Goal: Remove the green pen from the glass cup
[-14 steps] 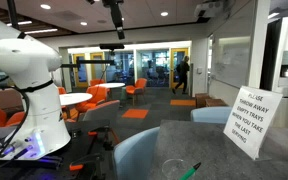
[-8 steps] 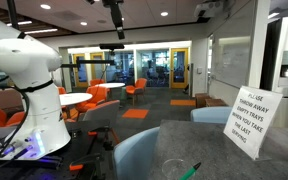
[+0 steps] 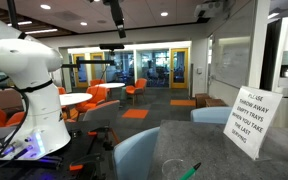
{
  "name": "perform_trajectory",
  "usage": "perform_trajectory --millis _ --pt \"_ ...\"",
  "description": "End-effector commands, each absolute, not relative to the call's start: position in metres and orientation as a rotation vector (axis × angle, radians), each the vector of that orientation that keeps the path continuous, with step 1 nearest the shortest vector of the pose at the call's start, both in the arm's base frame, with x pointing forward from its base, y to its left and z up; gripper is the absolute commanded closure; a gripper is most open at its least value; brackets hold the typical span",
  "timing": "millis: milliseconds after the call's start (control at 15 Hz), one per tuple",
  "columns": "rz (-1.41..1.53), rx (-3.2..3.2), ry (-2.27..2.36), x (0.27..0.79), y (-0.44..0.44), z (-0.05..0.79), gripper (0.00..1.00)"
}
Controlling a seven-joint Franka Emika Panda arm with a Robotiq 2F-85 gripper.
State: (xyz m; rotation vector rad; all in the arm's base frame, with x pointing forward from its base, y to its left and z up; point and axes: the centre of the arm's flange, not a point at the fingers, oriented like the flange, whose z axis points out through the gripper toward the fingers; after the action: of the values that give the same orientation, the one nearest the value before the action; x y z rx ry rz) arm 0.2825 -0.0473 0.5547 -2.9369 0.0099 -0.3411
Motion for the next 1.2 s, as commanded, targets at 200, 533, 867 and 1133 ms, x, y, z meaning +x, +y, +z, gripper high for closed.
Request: perform_trajectory --millis 200,533,867,1133 --pt "-0.393 -3.009 -0.044 0.320 -0.137 0.527 0.00" --pt "-0.360 -3.068 0.039 0.373 -0.191 0.459 0.00" --pt "-0.328 -3.104 0.053 0.412 -0.221 0.402 0.00" --pt "-0.251 -3.109 0.046 0.435 -0.232 0.361 0.11"
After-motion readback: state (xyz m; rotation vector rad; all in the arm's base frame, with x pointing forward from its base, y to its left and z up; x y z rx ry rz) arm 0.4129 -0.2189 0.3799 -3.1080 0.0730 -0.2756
